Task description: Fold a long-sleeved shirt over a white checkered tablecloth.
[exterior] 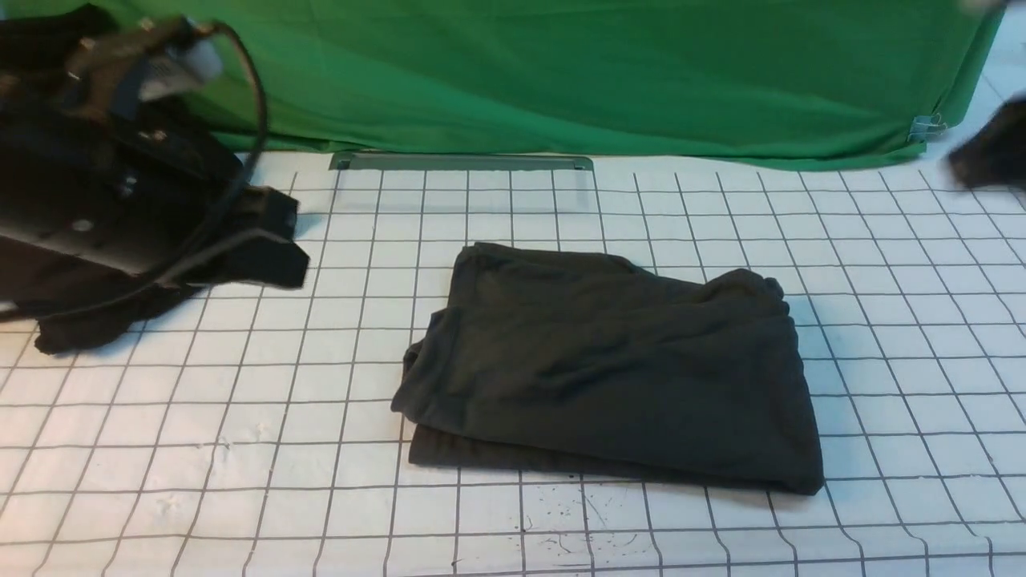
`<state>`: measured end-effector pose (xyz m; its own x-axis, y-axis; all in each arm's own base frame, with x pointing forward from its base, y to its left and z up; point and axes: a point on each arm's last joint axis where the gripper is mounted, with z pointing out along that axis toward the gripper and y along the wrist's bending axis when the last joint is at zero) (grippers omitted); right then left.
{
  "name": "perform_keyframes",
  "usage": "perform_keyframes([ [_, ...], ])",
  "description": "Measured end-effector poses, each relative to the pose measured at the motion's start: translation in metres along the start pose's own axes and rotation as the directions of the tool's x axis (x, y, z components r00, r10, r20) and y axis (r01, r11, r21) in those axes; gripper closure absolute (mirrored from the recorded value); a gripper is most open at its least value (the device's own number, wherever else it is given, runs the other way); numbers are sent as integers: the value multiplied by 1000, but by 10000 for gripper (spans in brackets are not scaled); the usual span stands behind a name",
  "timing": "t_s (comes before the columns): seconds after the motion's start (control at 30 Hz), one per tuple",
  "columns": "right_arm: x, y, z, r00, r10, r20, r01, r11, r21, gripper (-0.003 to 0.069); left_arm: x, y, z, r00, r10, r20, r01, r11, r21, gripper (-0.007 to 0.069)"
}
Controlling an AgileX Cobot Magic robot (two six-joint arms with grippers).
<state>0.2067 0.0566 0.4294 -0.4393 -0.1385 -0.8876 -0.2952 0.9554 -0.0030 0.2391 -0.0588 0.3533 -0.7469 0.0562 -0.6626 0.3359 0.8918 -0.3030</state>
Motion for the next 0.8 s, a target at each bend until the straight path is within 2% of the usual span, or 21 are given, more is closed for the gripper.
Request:
perform_keyframes([
  [0.03,1,0,-11,999,-1,36,1,1000,2,648,2,-2,-5,1000,6,20,-6,1000,-3,625],
  [0.07,0,1,-31,989,-4,146,2,1000,9,648,5,-4,-12,999,13,50,-13,1000,-10,625],
  [0.1,11,2,-70,947,-10,321,3,1000,21,648,16,-13,-36,989,40,143,-37,999,-24,625],
  [0.13,19,3,-88,913,-13,407,2,1000,27,648,21,-16,-46,980,50,190,-45,998,-33,625],
  [0.17,20,3,-88,906,-13,424,2,1000,28,648,25,-18,-50,977,55,206,-49,998,-35,625],
  [0.23,59,4,-122,787,-28,616,0,999,46,648,48,-27,-78,937,81,340,-65,996,-58,625],
  [0.3,97,5,-133,703,-38,710,-4,998,56,648,73,-33,-99,891,67,450,-44,997,-60,625],
  [0.43,140,5,-138,565,-60,823,-9,997,78,648,106,-38,-118,823,54,565,-30,998,-53,625],
  [0.57,175,5,-137,363,-82,928,-28,995,98,648,143,-40,-126,758,54,650,-36,999,-41,625],
  [0.67,181,4,-134,324,-85,942,-33,994,101,645,155,-41,-128,736,63,674,-47,998,-42,625],
  [0.8,185,4,-128,360,-84,929,-30,994,101,640,167,-43,-133,702,76,708,-63,997,-45,625],
])
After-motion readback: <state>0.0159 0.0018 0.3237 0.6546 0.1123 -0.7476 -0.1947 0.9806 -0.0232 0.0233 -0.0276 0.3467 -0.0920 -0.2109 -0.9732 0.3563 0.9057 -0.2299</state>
